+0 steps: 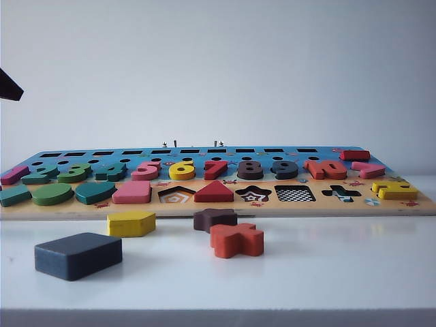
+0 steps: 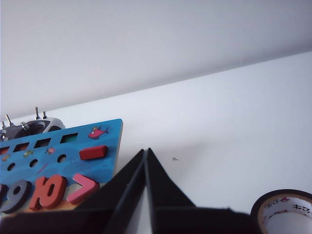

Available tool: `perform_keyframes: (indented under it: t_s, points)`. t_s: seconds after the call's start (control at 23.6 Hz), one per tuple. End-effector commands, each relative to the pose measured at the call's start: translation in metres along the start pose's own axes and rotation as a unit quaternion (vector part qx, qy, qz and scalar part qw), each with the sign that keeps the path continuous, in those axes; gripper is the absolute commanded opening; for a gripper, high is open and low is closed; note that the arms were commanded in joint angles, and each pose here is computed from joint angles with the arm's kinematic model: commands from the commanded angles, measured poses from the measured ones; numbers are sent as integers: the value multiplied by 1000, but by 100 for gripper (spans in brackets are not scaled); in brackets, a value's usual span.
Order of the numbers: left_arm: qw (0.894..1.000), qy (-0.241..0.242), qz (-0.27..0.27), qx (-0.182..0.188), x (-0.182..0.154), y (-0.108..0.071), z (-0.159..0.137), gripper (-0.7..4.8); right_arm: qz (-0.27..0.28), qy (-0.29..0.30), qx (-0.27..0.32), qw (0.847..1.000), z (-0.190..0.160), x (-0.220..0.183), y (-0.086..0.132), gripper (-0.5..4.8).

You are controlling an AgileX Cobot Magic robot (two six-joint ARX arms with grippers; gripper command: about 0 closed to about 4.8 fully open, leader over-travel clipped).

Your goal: Insert the cube into the slot.

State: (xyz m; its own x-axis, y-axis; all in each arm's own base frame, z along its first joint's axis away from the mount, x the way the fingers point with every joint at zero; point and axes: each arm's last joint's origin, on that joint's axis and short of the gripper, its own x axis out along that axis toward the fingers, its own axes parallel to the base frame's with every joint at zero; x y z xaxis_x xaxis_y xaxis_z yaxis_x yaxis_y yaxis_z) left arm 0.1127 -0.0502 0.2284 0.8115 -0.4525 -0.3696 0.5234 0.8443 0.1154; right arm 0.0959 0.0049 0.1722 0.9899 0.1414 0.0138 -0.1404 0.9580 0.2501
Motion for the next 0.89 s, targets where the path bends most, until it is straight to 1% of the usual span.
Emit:
perform_keyframes:
  t_s: [0.04,0.13,0.25,0.34,0.42,0.59,0.63,0.68,0.76,0.8,0.89]
  points:
    - [999,32,-37,14,0,-4,7,17,4,-7,23,1000,16,-3,5,0]
    - [997,53,-57,15,0,-6,11,17,5,8,35,999,24,-3,8,0]
    - [992,91,-89,15,-1,-9,18,17,23,50,40,998,41,1,18,1]
    - [987,119,-109,15,-3,-11,22,17,50,81,41,995,52,5,26,1]
    - [982,143,-122,15,-5,-11,25,17,87,114,42,989,62,10,35,1]
    - [972,185,-143,12,-8,-12,30,17,175,193,40,965,80,23,57,2]
    - [968,202,-146,12,-9,-11,31,17,208,227,36,951,88,29,68,11]
    - [967,209,-149,11,-9,-11,32,17,222,240,26,945,91,32,74,19]
    - [963,222,-155,9,-10,-11,36,17,260,280,-4,924,98,40,91,64]
    - [959,230,-163,13,-11,-11,38,17,278,298,-19,913,100,43,100,104]
    - [953,246,-174,16,-13,-11,42,17,303,320,-36,897,101,47,112,173]
